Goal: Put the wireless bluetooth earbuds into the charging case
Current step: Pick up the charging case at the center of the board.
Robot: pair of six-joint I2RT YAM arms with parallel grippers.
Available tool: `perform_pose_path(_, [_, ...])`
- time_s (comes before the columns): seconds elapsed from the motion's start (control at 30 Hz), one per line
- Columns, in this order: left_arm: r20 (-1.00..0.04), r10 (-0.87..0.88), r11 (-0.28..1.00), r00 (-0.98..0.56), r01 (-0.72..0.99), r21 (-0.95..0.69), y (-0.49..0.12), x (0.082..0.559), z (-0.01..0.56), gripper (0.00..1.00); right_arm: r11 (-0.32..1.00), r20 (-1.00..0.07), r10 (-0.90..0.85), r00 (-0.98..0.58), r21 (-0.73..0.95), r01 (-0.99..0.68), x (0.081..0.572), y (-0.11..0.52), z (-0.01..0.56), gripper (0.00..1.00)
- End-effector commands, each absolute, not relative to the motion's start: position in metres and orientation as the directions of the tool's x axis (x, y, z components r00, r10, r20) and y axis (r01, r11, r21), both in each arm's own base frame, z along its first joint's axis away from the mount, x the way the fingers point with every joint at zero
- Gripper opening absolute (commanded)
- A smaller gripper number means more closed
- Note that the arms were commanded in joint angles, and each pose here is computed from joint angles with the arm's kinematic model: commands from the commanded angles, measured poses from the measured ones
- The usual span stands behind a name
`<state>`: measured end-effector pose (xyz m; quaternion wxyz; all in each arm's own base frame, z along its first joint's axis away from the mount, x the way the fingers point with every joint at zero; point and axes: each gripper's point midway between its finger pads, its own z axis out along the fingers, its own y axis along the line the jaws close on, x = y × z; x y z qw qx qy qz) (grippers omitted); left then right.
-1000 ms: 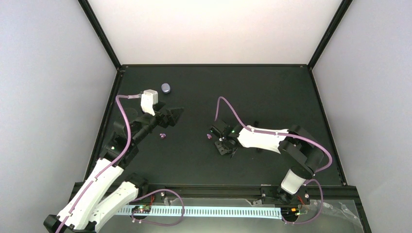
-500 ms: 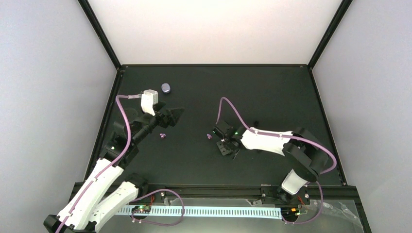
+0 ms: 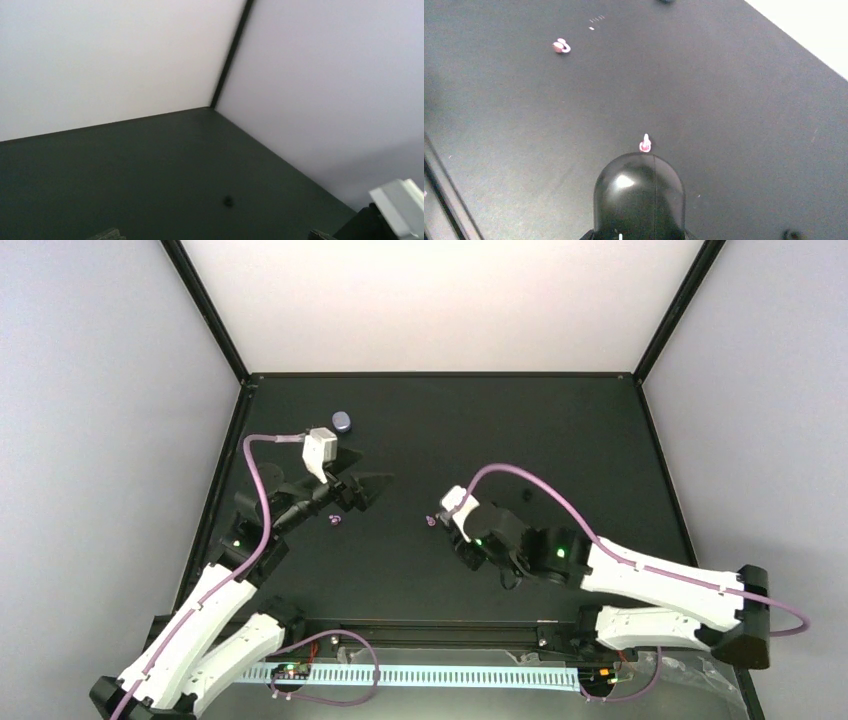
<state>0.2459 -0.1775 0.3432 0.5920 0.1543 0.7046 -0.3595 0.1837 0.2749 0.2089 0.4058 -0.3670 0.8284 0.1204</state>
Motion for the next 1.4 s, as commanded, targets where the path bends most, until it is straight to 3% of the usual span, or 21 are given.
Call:
perform_pose_path(0.0, [-0.952, -0.174, 0.465, -0.252, 0.831, -0.305, -0.218, 0.212, 0.358, 0.99, 0.616, -0.765, -0.620, -0.174, -0.337, -0.712, 0.164, 0.262, 0.241, 0.35])
perform_pose_path(0.13, [-0.954, -0.134, 0.310, -0.267, 0.903, -0.296, -0.241, 0.185, 0.359, 0.99, 0.579, -0.757, -0.648, -0.079, -0.423, -0.697, 0.150, 0.261, 0.250, 0.35])
perform_pose_path(0.4, [-0.924, -0.075, 0.203, -0.375, 0.901, -0.383, -0.266, 0.165, 0.347, 0.99, 0.578, -0.776, -0.630, -0.026, -0.447, -0.683, 0.148, 0.266, 0.255, 0.35])
perform_pose_path(0.7, [-0.851, -0.032, 0.254, -0.525, 0.819, -0.514, -0.284, 0.174, 0.299, 0.94, 0.602, -0.808, -0.588, -0.030, -0.413, -0.684, 0.147, 0.268, 0.263, 0.35])
perform_pose_path(1.37, [-0.836, 0.014, 0.307, -0.548, 0.798, -0.518, -0.310, 0.186, 0.297, 0.79, 0.608, -0.839, -0.543, -0.035, -0.365, -0.705, 0.144, 0.277, 0.281, 0.35])
